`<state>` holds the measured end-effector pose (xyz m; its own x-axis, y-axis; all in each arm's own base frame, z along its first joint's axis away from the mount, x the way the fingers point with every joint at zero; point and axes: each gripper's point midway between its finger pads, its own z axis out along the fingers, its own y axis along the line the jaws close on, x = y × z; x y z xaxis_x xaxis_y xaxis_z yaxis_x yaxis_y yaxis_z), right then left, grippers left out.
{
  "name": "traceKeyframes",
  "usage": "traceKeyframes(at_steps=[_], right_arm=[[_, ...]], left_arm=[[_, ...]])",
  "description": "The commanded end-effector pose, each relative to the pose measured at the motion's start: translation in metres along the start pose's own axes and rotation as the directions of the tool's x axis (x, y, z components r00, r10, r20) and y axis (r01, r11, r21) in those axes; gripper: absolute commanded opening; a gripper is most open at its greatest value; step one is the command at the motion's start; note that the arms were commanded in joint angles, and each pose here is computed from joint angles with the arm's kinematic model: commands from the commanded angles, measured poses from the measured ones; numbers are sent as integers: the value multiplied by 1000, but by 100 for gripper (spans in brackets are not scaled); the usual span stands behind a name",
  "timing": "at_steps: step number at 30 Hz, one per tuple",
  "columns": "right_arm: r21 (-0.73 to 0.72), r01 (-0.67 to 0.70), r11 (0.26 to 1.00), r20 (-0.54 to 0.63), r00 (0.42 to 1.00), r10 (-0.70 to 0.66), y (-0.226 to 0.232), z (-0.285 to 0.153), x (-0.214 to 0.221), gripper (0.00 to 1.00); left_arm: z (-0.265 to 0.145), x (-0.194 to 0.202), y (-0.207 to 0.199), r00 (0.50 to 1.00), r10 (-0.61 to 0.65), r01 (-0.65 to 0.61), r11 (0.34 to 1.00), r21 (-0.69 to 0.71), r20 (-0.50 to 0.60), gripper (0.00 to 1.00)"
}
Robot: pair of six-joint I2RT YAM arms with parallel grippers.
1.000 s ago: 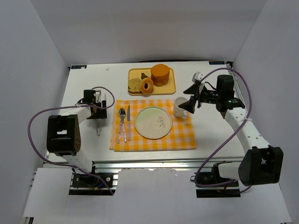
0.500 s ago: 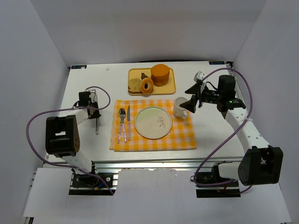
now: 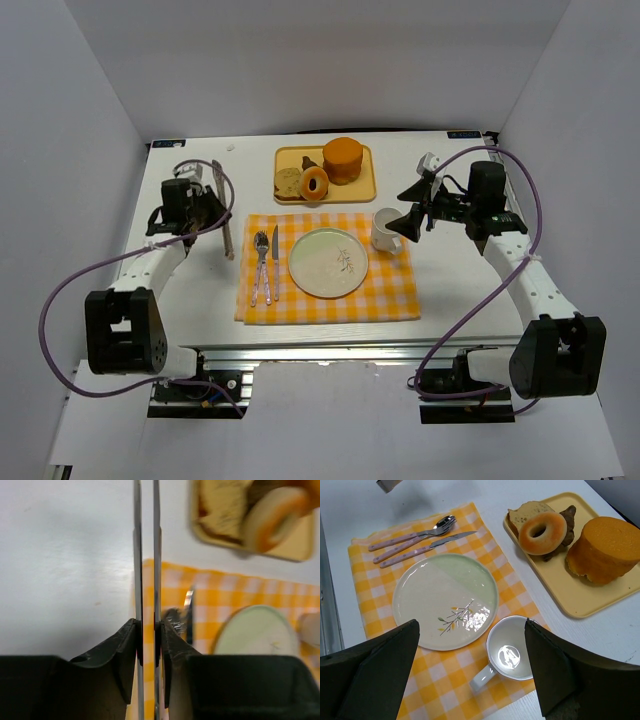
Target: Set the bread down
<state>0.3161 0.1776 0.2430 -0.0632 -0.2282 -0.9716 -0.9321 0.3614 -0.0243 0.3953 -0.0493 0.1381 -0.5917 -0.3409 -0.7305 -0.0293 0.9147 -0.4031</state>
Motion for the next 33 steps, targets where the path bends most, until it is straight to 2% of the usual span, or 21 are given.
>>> traceKeyframes(at_steps=[1,5,9,22,26,33], right_arm=[[-3,28,1000,32,999,-28,5,-4,-10,90],[-2,26,1000,34,999,-26,5,-6,-11,89],[-4,28,1000,37,999,-28,6,-6,-12,89],[7,22,1000,39,999,-22,6,-8,-10,89],[12,19,1000,38,999,-19,5,-9,-8,89],[15,14,1000,40,999,-15,3,-9,-7,89]], left_arm=[[-8,-25,-70,997,-58,46,979,199,51,40],[-3,-25,-105,998,-38,26,964,266,40,47],[3,-33,-124,999,-18,5,955,297,40,49],[49,-13,-136,992,107,-84,958,273,-72,53],[53,-2,-146,980,163,-120,943,309,-115,54],[50,10,-137,961,237,-185,934,305,-144,56]])
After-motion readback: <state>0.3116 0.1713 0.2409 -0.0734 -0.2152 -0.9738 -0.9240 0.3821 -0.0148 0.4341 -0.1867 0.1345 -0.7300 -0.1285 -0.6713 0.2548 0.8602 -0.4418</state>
